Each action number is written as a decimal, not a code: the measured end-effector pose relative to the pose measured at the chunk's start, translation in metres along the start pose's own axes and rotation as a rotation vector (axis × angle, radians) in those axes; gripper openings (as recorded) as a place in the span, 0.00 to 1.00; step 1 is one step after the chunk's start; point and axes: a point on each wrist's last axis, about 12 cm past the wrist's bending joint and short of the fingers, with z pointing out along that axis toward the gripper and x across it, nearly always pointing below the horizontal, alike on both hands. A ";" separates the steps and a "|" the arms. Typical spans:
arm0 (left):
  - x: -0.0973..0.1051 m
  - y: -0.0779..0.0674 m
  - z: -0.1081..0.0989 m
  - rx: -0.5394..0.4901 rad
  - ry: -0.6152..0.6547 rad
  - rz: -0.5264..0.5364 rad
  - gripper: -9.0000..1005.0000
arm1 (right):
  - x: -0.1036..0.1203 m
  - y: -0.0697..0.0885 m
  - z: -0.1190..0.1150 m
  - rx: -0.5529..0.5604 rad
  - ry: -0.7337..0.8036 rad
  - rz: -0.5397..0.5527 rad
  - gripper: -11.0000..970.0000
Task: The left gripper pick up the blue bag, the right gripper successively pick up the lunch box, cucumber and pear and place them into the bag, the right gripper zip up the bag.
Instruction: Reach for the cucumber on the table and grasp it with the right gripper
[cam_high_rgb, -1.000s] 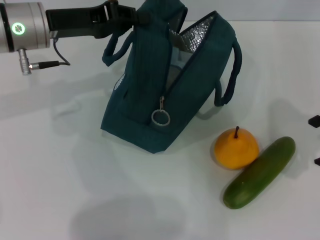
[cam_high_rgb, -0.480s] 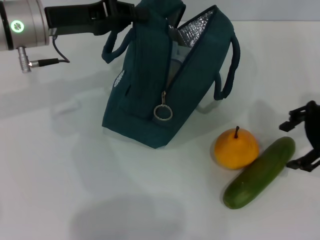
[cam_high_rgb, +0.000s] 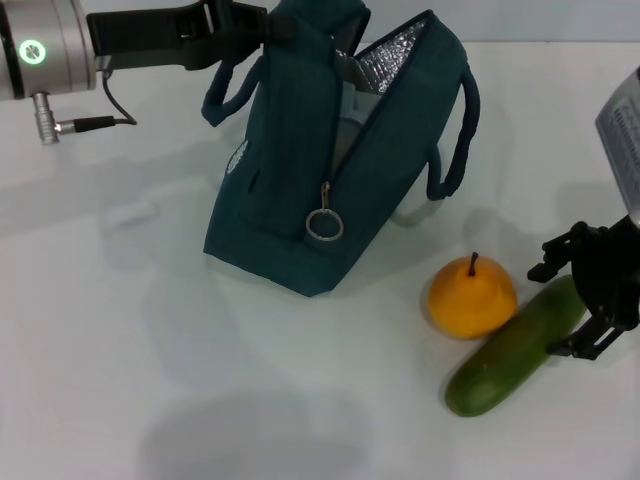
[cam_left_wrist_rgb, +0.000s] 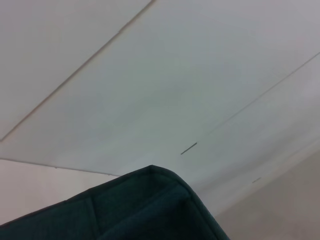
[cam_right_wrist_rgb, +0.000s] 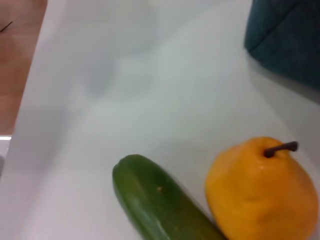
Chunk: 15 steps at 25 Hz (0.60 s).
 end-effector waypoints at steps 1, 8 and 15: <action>0.000 0.000 0.000 -0.001 -0.001 -0.001 0.07 | 0.000 0.000 0.001 -0.001 0.005 -0.003 0.90; 0.001 0.001 -0.002 -0.003 -0.003 -0.004 0.07 | -0.005 0.002 0.011 -0.020 0.044 -0.018 0.90; 0.001 0.001 -0.002 -0.004 -0.003 -0.003 0.07 | -0.009 0.004 0.018 -0.055 0.071 -0.016 0.90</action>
